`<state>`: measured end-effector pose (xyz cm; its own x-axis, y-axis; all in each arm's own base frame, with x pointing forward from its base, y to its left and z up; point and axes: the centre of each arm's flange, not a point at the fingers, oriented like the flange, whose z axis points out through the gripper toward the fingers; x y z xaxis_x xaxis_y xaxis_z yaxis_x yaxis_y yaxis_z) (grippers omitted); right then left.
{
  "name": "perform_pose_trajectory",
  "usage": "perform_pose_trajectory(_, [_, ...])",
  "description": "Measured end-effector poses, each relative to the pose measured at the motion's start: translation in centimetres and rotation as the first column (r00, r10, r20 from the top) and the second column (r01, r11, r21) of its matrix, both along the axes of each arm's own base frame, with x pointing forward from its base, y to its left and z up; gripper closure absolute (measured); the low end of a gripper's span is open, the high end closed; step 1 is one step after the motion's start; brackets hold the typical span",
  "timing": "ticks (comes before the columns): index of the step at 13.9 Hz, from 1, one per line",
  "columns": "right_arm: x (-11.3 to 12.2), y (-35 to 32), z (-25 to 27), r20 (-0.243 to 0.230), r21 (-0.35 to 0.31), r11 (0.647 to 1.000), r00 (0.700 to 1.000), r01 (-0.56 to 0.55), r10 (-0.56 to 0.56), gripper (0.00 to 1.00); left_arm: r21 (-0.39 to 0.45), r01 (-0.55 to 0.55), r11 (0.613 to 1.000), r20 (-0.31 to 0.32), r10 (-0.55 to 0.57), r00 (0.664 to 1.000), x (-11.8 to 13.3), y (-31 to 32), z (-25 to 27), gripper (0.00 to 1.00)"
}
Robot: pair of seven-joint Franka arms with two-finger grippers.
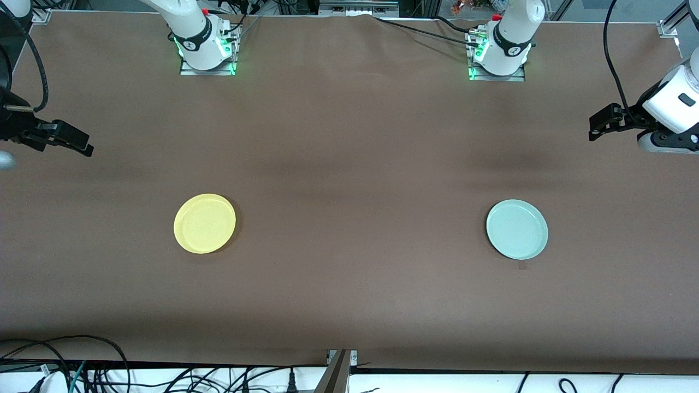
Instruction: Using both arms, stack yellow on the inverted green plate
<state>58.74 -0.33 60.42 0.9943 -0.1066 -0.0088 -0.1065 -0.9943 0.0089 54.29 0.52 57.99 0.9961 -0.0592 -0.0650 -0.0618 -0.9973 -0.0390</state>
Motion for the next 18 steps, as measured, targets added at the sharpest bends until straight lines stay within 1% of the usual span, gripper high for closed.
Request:
perform_pose_trajectory(9, [0.0, 0.0, 0.0, 0.0, 0.0, 1.0, 1.0, 0.0, 0.0, 0.0, 0.0, 0.0, 1.0, -0.01, 0.0, 1.0, -0.1, 0.0, -0.1, 0.0])
perform_pose_trajectory(11, [0.0, 0.0, 0.0, 0.0, 0.0, 1.0, 1.0, 0.0, 0.0, 0.0, 0.0, -0.001, 1.0, -0.034, 0.001, 0.999, -0.1, 0.0, -0.7, 0.0])
perform_pose_trajectory(13, [0.0, 0.0, 0.0, 0.0, 0.0, 1.0, 1.0, 0.0, 0.0, 0.0, -0.002, -0.002, 1.0, -0.084, 0.002, 0.996, 0.3, 0.1, -2.7, 0.0])
perform_pose_trajectory(15, [0.0, 0.0, 0.0, 0.0, 0.0, 1.0, 1.0, 0.0, 0.0, 0.0, -0.009, 0.016, 1.0, -0.147, -0.018, 0.989, 1.8, 0.2, -6.4, 0.0])
perform_pose_trajectory(16, [0.0, 0.0, 0.0, 0.0, 0.0, 1.0, 1.0, 0.0, 0.0, 0.0, -0.018, 0.042, 0.999, -0.169, -0.045, 0.985, 2.9, 0.2, -8.4, 0.0])
perform_pose_trajectory(18, [0.0, 0.0, 0.0, 0.0, 0.0, 1.0, 1.0, 0.0, 0.0, 0.0, -0.04, 0.098, 0.994, -0.186, -0.103, 0.977, 6.0, 0.5, -12.1, 0.0])
